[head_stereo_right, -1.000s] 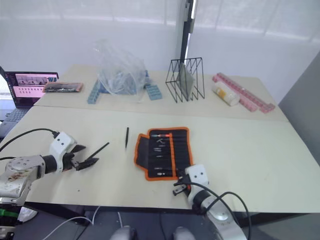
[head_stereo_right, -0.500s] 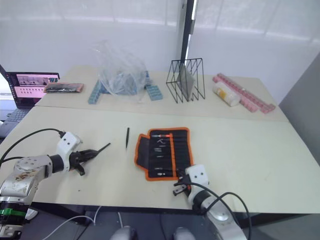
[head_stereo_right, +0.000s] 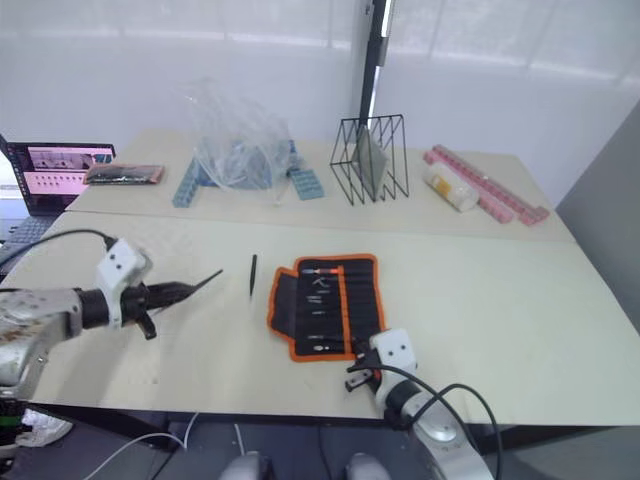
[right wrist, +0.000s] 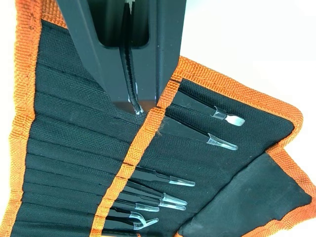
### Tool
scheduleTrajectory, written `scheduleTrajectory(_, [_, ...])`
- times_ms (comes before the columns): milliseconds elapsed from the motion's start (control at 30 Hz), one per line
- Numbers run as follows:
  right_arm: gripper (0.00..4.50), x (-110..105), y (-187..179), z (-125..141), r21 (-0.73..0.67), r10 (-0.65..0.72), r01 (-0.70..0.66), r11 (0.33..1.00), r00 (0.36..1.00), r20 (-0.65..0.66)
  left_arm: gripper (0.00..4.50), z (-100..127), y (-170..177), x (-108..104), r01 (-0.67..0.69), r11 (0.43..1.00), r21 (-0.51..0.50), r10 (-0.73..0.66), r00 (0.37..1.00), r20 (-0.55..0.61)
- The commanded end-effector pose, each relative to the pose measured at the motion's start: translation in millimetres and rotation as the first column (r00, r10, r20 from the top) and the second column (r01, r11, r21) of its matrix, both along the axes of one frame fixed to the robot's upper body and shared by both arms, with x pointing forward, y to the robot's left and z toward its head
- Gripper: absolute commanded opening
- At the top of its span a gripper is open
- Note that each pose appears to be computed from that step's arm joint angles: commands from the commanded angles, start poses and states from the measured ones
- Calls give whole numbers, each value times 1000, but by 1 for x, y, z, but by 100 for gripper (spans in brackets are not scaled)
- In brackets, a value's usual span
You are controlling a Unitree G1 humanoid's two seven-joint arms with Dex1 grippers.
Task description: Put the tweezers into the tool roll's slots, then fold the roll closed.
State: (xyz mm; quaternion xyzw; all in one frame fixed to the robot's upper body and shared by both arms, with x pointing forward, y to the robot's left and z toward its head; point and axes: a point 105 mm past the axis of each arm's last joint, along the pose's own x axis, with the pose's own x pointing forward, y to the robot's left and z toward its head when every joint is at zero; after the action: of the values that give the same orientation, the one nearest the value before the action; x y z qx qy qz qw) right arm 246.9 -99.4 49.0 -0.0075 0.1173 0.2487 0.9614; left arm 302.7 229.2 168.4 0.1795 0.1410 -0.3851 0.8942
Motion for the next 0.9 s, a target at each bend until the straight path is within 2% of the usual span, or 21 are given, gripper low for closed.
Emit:
scheduleTrajectory(33, [0,-15,-10,-50,-73,-30,15,997,978,-209,1,17,-26,-13,131,991,-9,-131,991,0])
scheduleTrajectory(200, [0,-14,-10,-50,-76,-31,15,997,978,-209,1,17,-58,-11,251,966,63,-248,968,-42])
scheduleTrajectory(367, [0,-11,-10,-50,-78,-26,10,997,978,-206,1,3,-92,-3,388,904,178,-369,920,-132])
scheduleTrajectory(533, [0,-10,-11,-49,-89,-28,10,996,979,-203,1,-19,-116,1,500,806,317,-443,865,-237])
scheduleTrajectory(733, [0,-10,-12,-48,-93,-36,17,996,980,-198,1,-26,-146,16,544,767,340,-488,839,-240])
scheduleTrajectory(900, [0,-10,-12,-47,-94,-42,24,995,980,-195,1,-32,-166,26,557,757,340,-505,830,-235])
